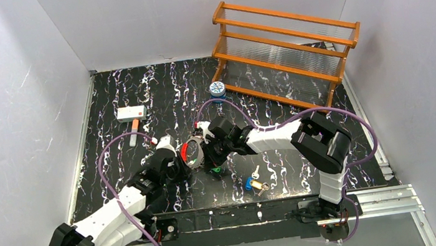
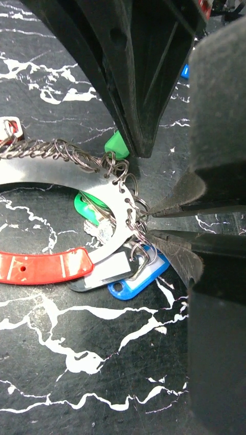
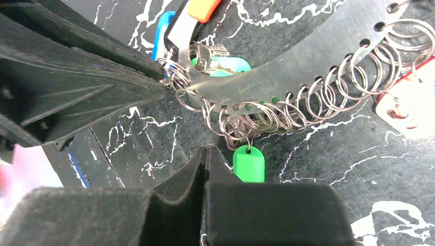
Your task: Put the keys on the keyring
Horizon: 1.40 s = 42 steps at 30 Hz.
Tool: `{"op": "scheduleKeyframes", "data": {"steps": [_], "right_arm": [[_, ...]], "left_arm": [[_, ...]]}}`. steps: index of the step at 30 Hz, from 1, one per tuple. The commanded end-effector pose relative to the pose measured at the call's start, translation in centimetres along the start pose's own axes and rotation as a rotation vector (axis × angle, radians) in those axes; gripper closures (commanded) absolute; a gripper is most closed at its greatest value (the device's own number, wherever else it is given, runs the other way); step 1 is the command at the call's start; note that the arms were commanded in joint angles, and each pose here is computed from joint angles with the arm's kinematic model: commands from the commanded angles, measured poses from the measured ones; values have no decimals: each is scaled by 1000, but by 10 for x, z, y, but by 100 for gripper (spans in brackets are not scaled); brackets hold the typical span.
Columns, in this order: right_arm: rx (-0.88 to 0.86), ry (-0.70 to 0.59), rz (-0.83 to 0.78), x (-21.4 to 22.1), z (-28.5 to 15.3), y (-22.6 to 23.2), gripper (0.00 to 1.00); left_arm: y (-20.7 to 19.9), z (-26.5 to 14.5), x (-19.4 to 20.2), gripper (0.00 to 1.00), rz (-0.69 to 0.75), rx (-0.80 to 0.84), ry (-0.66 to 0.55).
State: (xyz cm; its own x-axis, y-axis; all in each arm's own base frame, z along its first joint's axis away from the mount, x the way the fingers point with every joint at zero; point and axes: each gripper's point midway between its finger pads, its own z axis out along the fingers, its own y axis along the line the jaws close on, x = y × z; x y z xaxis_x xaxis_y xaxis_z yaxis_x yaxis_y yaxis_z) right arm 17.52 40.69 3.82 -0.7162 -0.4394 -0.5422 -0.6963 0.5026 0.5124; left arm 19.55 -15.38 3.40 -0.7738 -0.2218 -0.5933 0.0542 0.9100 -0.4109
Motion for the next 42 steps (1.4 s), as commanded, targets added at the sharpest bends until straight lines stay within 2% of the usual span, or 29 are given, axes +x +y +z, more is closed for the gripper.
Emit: {"op": "scheduleKeyframes", "data": {"steps": [1, 6, 12, 16, 17, 22, 25, 29, 36, 39, 42], "right_arm": [[-57, -72, -44, -33, -8, 20, 92], [-57, -88, -49, -35, -14, 23, 92], [12, -141, -16, -47, -26, 4, 91], [11, -199, 40, -69, -41, -18, 80], [19, -216, 49, -76, -44, -25, 75], [59, -211, 61, -91, -45, -50, 64], [67, -183, 75, -90, -38, -58, 57], [48, -156, 101, -83, -33, -58, 52], [-10, -115, 131, -70, -29, -50, 52], [-53, -88, 148, -60, -25, -42, 56], [-144, -56, 180, -51, -22, -26, 63]], "left_arm": [[0, 2, -6, 86, 25, -25, -2], [-1, 1, -11, 87, 50, -30, -4], [-8, -13, -33, 85, 46, -21, -90], [-5, -20, -43, 82, 40, -56, -121], [-2, -21, -44, 81, 38, -72, -120], [15, -21, -42, 71, 45, -166, -109], [21, -19, -46, 57, 55, -219, -109], [18, -10, -49, 47, 90, -248, -67], [11, 12, -47, 47, 138, -252, 7], [9, 21, -43, 50, 138, -248, 31], [8, 27, -37, 58, 129, -239, 60]]}}
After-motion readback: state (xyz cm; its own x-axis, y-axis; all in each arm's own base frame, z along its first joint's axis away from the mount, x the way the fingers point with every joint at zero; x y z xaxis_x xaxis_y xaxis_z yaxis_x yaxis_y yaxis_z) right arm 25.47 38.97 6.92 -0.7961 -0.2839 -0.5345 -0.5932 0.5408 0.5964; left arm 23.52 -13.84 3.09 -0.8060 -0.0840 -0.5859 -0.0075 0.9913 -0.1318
